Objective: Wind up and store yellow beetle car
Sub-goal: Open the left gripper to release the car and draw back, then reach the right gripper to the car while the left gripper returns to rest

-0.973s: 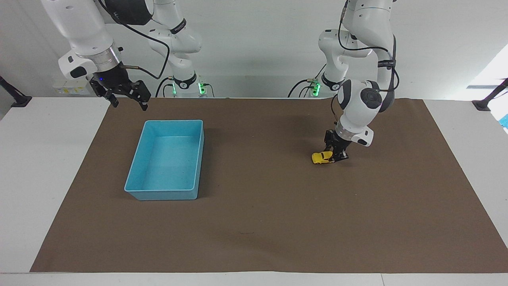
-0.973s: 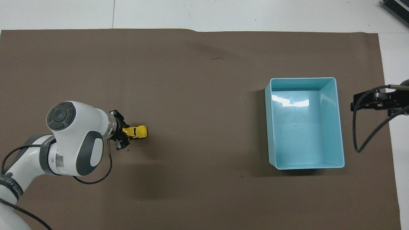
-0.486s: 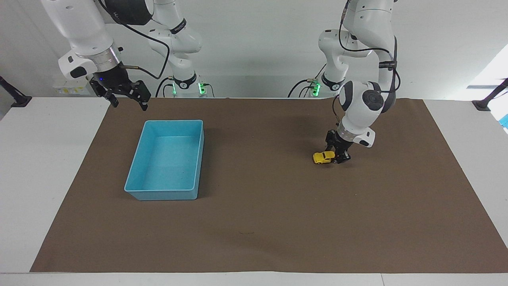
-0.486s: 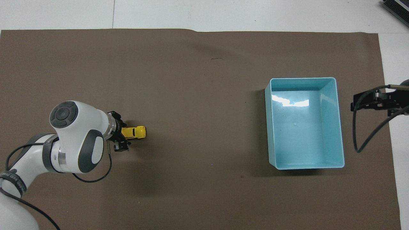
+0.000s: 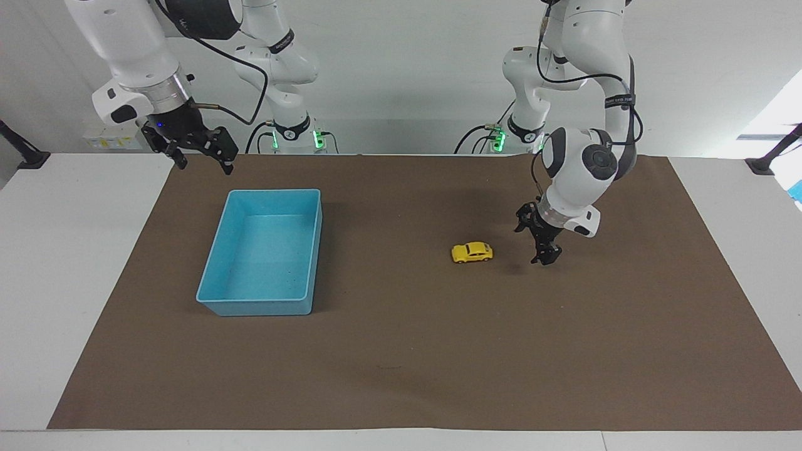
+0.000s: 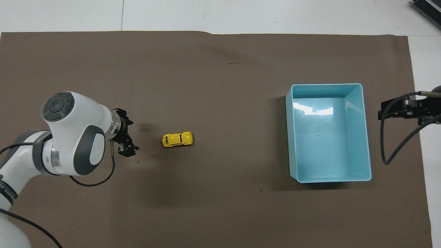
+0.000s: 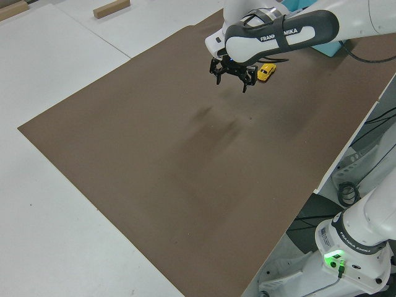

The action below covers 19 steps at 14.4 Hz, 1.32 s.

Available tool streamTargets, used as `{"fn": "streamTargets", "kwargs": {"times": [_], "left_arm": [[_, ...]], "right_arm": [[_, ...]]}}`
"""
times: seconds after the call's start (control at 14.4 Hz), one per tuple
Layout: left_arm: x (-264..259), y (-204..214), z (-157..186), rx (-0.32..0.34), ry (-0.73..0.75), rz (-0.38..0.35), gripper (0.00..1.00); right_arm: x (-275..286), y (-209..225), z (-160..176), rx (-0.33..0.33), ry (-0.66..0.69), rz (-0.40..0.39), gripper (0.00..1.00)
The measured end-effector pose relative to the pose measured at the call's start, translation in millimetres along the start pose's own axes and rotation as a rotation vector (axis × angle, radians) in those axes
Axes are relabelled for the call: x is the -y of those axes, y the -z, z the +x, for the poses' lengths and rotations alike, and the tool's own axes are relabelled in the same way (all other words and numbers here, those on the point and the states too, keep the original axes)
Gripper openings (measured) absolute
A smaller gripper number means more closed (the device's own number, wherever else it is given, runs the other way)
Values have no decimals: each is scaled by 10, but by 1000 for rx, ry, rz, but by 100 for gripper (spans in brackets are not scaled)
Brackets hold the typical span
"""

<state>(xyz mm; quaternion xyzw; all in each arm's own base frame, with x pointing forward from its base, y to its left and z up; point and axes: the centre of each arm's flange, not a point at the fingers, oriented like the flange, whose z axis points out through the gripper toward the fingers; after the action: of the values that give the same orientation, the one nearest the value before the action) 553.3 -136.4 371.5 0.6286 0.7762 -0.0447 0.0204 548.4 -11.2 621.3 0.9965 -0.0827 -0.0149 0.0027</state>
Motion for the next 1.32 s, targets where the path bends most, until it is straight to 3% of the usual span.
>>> {"fn": "streamTargets", "kwargs": {"times": [0.63, 1.04, 1.32], "left_arm": [[-251, 833, 49, 26, -183, -140, 100], [-275, 1212, 18, 33, -303, -184, 100], [-232, 1582, 8, 25, -483, -213, 100]], "right_arm": [[0, 0, 0, 0, 0, 0, 100], [43, 0, -7, 0, 8, 0, 100], [288, 36, -42, -4, 58, -1, 100]]}}
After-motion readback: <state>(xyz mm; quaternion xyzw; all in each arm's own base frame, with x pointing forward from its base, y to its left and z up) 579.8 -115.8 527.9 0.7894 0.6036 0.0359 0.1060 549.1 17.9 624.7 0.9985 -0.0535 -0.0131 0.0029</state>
